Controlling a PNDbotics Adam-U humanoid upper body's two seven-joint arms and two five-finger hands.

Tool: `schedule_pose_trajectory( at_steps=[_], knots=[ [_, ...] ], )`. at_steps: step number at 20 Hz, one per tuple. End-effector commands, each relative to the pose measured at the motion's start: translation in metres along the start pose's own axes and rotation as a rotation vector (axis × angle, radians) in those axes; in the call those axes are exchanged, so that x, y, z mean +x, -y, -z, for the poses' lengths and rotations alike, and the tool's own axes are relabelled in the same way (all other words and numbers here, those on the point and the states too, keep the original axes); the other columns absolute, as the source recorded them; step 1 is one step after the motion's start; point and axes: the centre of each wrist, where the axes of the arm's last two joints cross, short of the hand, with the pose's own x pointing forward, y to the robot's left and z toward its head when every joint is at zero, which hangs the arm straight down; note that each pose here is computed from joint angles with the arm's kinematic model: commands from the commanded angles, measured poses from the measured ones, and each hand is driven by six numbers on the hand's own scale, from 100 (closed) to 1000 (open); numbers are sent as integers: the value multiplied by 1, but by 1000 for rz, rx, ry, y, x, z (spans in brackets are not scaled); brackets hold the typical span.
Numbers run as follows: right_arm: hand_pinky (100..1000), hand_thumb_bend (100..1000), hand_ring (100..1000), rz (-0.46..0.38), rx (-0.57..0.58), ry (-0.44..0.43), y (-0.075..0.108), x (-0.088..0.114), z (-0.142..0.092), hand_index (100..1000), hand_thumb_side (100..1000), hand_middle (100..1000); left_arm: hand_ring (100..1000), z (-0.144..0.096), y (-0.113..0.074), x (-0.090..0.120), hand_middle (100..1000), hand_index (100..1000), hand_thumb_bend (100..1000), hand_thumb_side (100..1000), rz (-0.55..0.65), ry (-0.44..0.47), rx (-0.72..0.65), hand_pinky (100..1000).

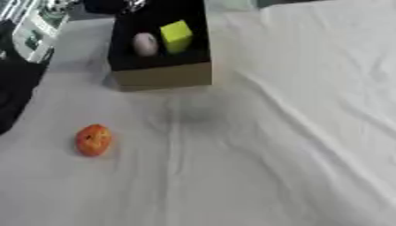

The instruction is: Pick up objects on the table and place them in the box.

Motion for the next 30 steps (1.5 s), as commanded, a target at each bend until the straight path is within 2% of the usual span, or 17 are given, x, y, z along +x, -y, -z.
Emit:
schedule_pose_trajectory(
  at_steps=[1,6,7,8,17,21,22,25,30],
  knots=[
    [858,100,865,-40,-14,14,11,1,2,809,957,694,858,-16,-15,-4,838,872,344,839,58,51,12,778],
    [859,100,866,-42,-8,1,10,-1,0,809,958,694,855,-41,0,-5,836,871,353,845,57,99,-14,773],
    [859,100,865,-43,-9,-1,10,-1,-1,809,959,694,852,-46,2,-4,833,867,403,811,51,103,-16,769],
    [859,100,866,-44,-9,-2,10,-2,-1,809,958,694,850,-51,5,-3,831,865,357,844,45,109,-21,766],
    [859,100,866,-43,-13,-10,10,-2,-2,808,957,693,832,-97,30,14,816,861,412,837,-21,190,-117,745],
    [859,100,866,-40,-13,-8,9,-2,-2,808,958,693,826,-109,25,28,810,861,423,831,-37,203,-159,741],
    [859,100,866,-40,-14,-6,10,-2,-2,808,957,693,813,-114,26,34,794,858,458,811,-43,204,-187,726],
    [859,100,866,-39,-15,-4,10,-1,-1,808,957,693,810,-125,26,48,790,859,472,813,-62,198,-253,721],
    [859,100,867,-36,-17,-10,9,-2,-2,807,959,691,816,-134,32,54,799,873,509,772,-65,180,-342,727]
  ],
)
